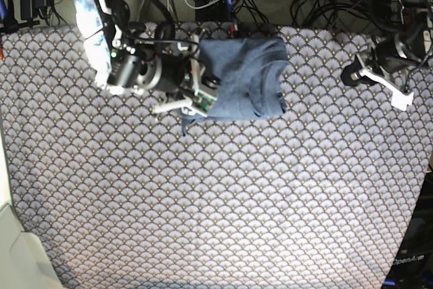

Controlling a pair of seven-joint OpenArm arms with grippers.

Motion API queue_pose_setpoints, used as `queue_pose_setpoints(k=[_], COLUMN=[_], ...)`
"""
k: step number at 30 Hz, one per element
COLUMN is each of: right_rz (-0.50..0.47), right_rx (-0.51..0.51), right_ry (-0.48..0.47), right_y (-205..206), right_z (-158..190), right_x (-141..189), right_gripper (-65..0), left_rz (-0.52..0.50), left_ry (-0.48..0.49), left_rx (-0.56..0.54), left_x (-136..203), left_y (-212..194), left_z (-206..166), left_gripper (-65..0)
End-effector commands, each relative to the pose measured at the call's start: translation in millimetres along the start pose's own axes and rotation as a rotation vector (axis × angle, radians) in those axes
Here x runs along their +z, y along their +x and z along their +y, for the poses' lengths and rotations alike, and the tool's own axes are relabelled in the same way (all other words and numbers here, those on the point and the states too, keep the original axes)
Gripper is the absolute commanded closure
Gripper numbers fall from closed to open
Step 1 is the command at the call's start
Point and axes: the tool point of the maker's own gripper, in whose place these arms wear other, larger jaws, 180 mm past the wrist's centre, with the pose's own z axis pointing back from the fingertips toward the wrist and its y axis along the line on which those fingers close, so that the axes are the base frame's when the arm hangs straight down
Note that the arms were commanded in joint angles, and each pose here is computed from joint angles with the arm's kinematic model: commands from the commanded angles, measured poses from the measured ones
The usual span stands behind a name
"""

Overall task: Fold the T-shirt properly
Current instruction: 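Press the folded bundle with the right gripper and grasp it with the left, then release the bundle with the right gripper and move it aside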

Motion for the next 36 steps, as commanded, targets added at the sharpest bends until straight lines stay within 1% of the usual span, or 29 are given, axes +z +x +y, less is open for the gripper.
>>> queue_pose_setpoints(k=[1, 5, 7, 9, 14, 18, 22, 25, 28, 30, 32, 34, 36], right_rz=[-0.056, -0.034, -0.010, 0.029, 0.077, 0.073, 0.034, 0.001, -0.009, -0.019, -0.003, 0.014, 0.049], right_rx=[0.010, -0.008, -0.013, -0.023, -0.019, 0.009, 0.070, 0.112, 0.137, 0.155, 0.164, 0.164, 0.144], right_ry=[0.004, 0.017, 0.012, 0.010, -0.017, -0.044, -0.076, -0.087, -0.102, -0.126, -0.148, -0.175, -0.194], right_y=[13.9, 5.8, 0.1, -10.4, -19.1, -13.2, 3.0, 11.3, 15.8, 24.5, 24.9, 27.8, 24.1], right_z=[0.6, 0.7, -8.5, -20.0, -46.5, -58.5, -56.9, -44.1, -44.9, -55.6, -70.8, -92.8, -116.8], right_x=[3.0, -2.6, -7.1, -12.4, -14.8, -8.3, 7.8, 21.2, 27.4, 30.5, 31.7, 31.4, 28.0], right_gripper=[0.0, 0.0, 0.0, 0.0, 0.0, 0.0, 0.0, 0.0, 0.0, 0.0, 0.0, 0.0, 0.0], left_rz=[-0.019, -0.021, -0.020, 0.008, 0.074, 0.101, 0.125, 0.150, 0.152, 0.148, 0.147, 0.145, 0.143], left_ry=[-0.015, -0.044, -0.062, -0.095, -0.180, -0.239, -0.283, -0.275, -0.235, -0.216, -0.209, -0.209, -0.222], left_rx=[-0.025, 0.004, 0.023, 0.032, 0.012, 0.014, 0.004, -0.017, -0.044, -0.051, -0.049, -0.046, -0.035], left_x=[4.7, -0.5, -4.4, -13.9, -35.3, -48.2, -56.3, -62.7, -70.7, -74.5, -76.9, -78.5, -80.2], left_y=[8.8, 2.1, -3.0, -14.8, -36.3, -44.9, -51.5, -63.3, -71.3, -74.8, -77.5, -79.0, -79.9], left_z=[-5.9, -14.1, -19.0, -30.8, -66.0, -89.6, -109.1, -114.6, -114.4, -114.8, -116.3, -118.3, -123.5], left_gripper=[-9.3, -9.1, -9.1, -9.0, -9.0, -9.0, -9.0, -9.0, -9.0, -9.0, -9.0, -9.0, -9.0])
